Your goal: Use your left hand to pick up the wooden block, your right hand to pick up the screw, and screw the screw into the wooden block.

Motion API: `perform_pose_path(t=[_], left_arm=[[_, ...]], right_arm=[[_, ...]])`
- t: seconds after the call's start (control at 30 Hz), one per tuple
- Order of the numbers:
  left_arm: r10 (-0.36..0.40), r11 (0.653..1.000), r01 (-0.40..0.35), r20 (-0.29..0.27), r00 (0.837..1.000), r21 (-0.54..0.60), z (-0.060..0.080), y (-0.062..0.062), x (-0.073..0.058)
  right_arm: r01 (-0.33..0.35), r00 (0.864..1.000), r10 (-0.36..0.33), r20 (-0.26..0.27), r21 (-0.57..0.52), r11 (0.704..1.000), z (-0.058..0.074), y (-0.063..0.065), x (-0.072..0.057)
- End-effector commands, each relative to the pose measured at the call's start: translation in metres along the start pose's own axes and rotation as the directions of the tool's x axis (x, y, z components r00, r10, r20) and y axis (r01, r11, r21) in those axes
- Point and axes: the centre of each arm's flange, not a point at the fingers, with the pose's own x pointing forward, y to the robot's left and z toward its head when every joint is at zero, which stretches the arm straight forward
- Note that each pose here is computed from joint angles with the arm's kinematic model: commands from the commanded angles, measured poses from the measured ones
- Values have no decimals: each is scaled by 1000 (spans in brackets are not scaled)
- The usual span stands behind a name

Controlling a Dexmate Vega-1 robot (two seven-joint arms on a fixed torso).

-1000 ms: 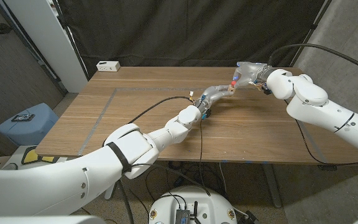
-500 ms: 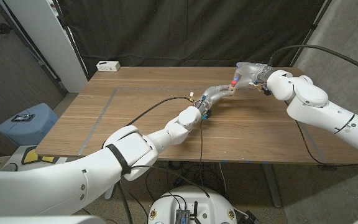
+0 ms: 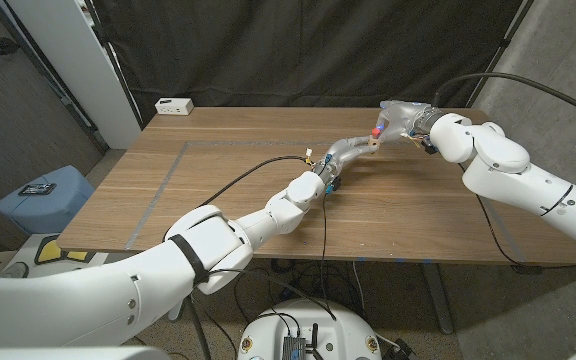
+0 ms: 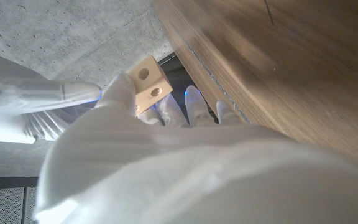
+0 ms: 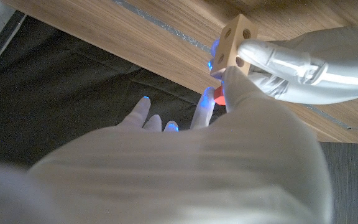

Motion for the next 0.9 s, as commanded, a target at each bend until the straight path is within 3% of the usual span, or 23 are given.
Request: perform_pose_path(t=[0.03,0.9], left_arm=[[-1,1000,1,6,1000,2,0,-1,-1],[-13,1000,13,10,1000,11,2,-2,-1]], right_arm=[[-5,1000,5,0,-1,1000,-1,-1,-2],[-28,999,28,16,6,1000,0,-14,-9]])
